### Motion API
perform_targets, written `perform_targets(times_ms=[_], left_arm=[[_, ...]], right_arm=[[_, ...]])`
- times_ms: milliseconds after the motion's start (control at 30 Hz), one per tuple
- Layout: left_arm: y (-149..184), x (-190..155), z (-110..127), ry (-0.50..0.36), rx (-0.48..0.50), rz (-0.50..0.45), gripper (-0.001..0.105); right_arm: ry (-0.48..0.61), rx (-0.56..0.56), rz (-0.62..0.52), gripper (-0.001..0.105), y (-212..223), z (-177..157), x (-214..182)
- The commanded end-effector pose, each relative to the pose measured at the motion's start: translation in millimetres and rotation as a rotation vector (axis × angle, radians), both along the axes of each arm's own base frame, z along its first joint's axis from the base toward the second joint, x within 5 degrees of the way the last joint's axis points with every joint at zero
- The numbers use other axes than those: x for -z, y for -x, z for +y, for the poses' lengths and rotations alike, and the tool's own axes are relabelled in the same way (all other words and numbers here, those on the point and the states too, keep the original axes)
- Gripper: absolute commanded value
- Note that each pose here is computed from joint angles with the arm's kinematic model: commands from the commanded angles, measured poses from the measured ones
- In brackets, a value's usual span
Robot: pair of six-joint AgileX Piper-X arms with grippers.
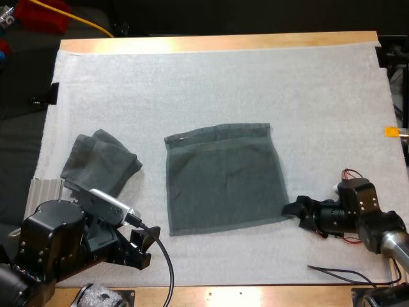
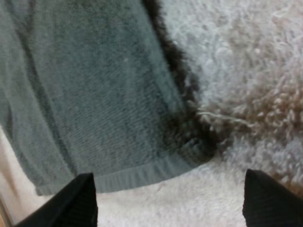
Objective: Pick towel from pile, fold and stack
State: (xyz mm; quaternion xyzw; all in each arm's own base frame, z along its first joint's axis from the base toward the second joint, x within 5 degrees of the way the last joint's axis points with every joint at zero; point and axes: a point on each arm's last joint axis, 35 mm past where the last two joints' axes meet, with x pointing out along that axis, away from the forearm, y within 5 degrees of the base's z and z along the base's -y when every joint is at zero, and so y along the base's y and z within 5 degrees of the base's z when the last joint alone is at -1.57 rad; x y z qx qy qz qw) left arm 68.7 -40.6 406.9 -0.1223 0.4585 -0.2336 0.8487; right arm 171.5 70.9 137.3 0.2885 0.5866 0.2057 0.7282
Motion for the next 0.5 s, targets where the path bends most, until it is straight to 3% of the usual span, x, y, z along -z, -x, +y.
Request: perform_targets(times_ms=[0,467], left_arm=[[2,-1,0,0.012,0.000,0.003,0.066],[2,-1,0,0.012,0.000,0.003,0.066]], right_arm=[[-0.004,-0.006,0.010,0.063,-1,0,4],[-0.049,-0.026,0.092,0.063,-8,4,26]])
